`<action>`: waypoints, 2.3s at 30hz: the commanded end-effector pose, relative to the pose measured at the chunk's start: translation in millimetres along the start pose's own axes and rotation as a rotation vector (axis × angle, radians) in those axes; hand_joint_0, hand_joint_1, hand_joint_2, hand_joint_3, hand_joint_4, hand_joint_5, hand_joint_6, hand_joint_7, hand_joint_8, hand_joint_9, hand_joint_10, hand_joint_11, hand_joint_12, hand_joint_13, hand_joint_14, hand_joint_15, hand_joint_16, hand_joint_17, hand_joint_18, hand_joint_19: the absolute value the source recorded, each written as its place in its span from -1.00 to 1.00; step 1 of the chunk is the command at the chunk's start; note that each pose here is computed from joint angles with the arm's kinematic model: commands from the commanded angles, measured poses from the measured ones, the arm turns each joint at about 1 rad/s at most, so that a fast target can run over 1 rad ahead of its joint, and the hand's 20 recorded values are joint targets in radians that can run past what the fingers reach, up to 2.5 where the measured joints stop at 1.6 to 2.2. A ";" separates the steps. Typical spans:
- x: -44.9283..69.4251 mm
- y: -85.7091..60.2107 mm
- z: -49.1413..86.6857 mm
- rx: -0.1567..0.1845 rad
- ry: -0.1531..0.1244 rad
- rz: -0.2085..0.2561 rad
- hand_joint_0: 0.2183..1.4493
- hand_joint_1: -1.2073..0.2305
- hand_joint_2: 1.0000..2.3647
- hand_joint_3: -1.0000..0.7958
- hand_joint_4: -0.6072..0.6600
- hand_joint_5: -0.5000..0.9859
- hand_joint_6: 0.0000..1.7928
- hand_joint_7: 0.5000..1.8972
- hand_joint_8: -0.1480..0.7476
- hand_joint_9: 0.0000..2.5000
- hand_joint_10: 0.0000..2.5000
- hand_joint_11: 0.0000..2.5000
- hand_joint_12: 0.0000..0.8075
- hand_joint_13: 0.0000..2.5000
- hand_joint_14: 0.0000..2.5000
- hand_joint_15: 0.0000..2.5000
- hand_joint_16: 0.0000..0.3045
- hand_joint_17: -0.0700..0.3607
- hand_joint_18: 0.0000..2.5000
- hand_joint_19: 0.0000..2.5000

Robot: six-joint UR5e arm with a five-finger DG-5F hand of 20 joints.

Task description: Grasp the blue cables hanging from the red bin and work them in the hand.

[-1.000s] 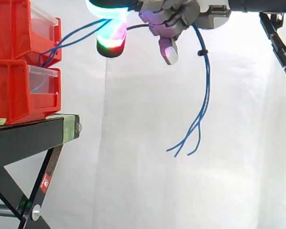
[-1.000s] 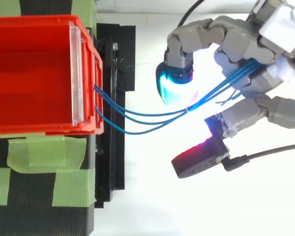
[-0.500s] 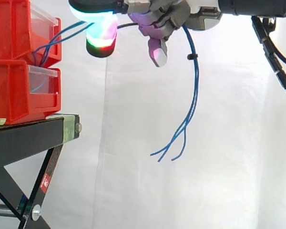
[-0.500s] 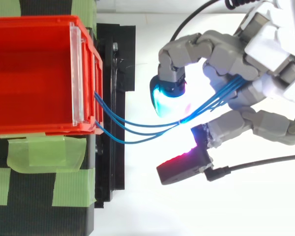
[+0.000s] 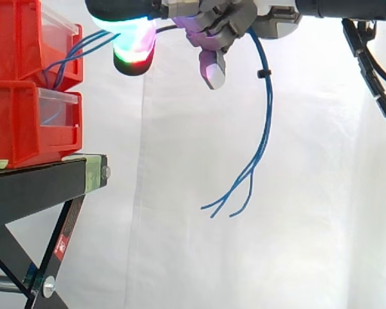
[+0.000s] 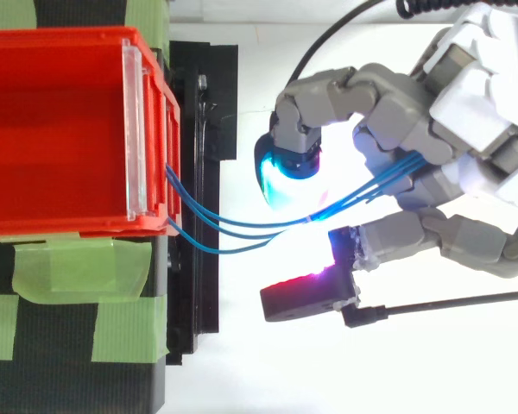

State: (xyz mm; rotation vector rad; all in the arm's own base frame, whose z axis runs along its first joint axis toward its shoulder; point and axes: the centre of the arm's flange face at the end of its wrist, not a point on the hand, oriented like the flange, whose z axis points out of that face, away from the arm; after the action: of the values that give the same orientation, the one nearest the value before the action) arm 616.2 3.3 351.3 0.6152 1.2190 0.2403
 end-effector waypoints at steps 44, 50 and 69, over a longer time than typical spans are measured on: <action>39.5 -0.7 -9.5 0.048 0.045 0.075 0.28 -0.16 -0.96 -0.09 0.39 -0.36 -0.05 -0.22 0.11 0.28 1.00 1.00 0.16 0.40 1.00 0.17 0.22 -0.03 0.99 -0.55; 38.1 -1.3 -8.4 0.038 0.049 0.076 0.33 -0.10 -0.98 0.24 0.40 -0.12 -0.56 0.03 0.11 0.28 1.00 1.00 0.16 0.40 1.00 0.17 0.22 -0.03 0.99 -0.55; 37.2 -2.6 -8.0 0.045 0.044 0.076 0.34 -0.16 -0.97 0.00 0.41 0.01 -0.95 0.22 0.11 0.28 1.00 1.00 0.16 0.40 1.00 0.17 0.22 -0.03 0.99 -0.55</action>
State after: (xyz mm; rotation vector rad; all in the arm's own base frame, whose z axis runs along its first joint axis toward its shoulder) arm 621.5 22.2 317.9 0.6969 1.2494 0.2934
